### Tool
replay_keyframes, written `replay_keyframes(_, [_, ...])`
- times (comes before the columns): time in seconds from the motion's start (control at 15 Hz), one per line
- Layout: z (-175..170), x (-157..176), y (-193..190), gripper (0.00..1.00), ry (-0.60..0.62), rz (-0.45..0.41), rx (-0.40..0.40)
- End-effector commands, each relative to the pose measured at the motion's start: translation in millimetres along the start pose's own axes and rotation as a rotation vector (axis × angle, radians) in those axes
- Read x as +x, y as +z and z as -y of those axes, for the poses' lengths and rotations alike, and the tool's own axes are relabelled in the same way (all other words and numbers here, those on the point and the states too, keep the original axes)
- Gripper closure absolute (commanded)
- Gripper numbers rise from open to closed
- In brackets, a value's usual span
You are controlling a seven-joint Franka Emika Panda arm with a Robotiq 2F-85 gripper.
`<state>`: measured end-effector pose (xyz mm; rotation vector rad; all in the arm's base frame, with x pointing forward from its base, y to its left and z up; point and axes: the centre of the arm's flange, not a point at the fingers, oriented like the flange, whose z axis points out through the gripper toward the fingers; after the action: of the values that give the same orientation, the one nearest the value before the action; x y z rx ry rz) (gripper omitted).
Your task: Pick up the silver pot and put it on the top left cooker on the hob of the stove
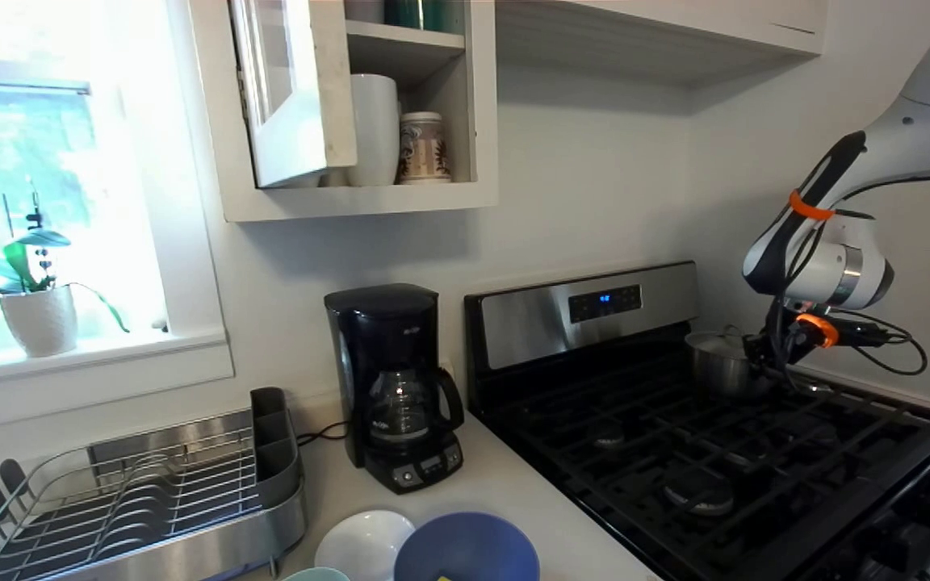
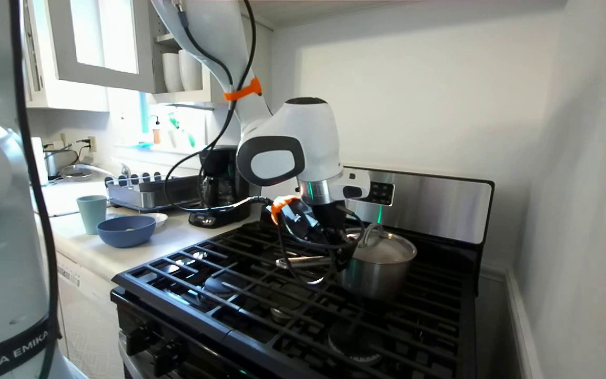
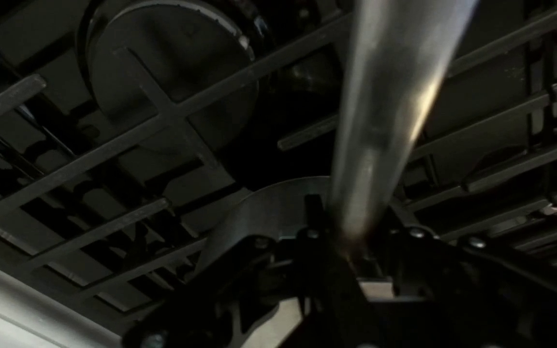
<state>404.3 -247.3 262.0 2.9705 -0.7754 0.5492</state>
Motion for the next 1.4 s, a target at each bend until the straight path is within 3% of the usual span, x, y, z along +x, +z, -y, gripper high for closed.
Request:
replay_keyframes(0.0, [3,-6,-28,0.94,-0.035,-0.065,0.061])
replay_keyframes(0.4, [12,-27,-50,0.94,-0.146,-0.032,0.073])
replay_keyframes(0.8, [36,-61,-74,0.94,-0.367,-0.031,0.107])
replay_keyframes(1.33, [84,-68,-87,0.94,-0.644,-0.008,0.202])
